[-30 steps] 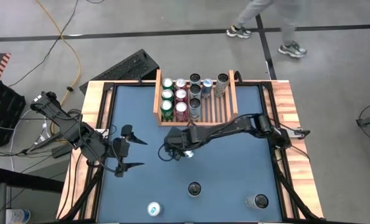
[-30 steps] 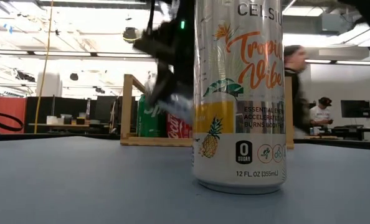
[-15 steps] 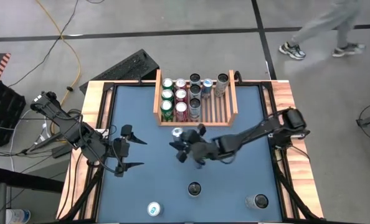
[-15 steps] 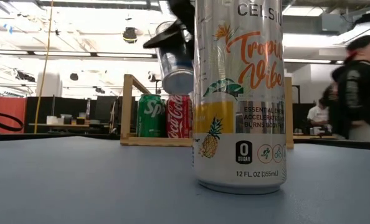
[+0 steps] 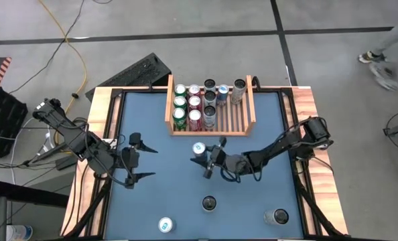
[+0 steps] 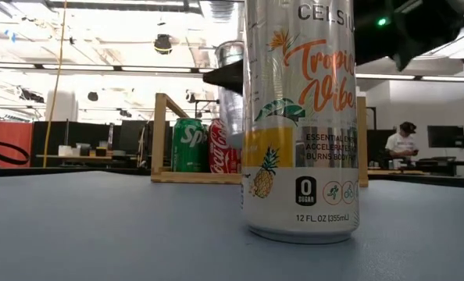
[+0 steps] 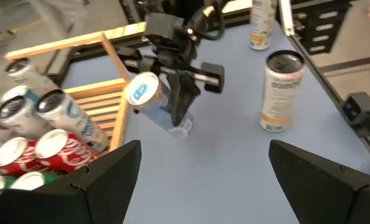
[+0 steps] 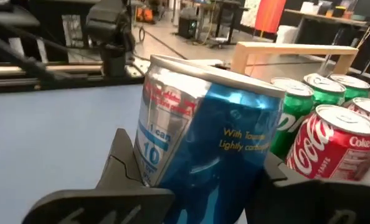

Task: Place canned beverage on shelf
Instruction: Put the middle blue soda can aligned with the blue soda on the shelf

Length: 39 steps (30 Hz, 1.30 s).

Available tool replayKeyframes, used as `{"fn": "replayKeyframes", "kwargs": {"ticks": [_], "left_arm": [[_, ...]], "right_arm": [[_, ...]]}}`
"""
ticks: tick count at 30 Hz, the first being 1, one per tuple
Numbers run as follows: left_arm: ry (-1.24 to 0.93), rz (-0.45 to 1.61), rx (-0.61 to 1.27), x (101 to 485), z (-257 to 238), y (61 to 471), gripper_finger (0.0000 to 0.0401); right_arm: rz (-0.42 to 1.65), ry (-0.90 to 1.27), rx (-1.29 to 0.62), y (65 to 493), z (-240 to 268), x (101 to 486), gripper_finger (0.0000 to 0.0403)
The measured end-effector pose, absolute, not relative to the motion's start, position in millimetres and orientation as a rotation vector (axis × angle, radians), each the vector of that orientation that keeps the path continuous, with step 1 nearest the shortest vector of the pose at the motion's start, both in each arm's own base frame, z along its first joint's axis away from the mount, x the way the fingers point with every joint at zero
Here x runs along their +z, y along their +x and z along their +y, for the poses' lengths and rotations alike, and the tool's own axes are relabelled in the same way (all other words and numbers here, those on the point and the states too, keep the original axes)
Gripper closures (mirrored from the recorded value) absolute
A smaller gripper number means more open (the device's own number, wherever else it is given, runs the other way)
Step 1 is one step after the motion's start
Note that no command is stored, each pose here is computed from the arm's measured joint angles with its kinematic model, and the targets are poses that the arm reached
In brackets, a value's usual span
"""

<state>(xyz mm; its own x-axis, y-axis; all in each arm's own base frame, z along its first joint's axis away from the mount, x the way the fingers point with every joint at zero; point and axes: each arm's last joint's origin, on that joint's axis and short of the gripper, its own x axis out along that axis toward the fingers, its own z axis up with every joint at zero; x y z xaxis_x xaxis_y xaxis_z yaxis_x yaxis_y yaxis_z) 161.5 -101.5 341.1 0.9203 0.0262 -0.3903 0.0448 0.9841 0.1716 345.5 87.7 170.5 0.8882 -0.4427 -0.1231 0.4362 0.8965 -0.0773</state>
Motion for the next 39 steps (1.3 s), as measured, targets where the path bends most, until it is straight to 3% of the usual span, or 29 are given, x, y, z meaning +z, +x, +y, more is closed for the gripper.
{"fn": "replayKeyframes", "kwargs": {"ticks": [15, 31, 34, 39], "left_arm": [[0.206, 0.374, 0.121, 342.2, -97.8, 161.7, 0.006], [0.206, 0.373, 0.125, 342.3, -97.7, 161.7, 0.006], [0.205, 0.374, 0.124, 342.2, -97.7, 161.7, 0.006], [0.204, 0.374, 0.125, 342.2, -97.7, 161.7, 0.006]], "right_arm": [[-0.035, -0.135, -0.469, 360.6, 89.6, 113.1, 0.0288], [0.047, -0.163, -0.415, 365.9, 78.0, 96.5, 0.0287], [0.051, -0.157, -0.415, 366.0, 78.0, 96.0, 0.0264], [0.062, -0.175, -0.413, 365.9, 78.3, 95.1, 0.0192]]}}
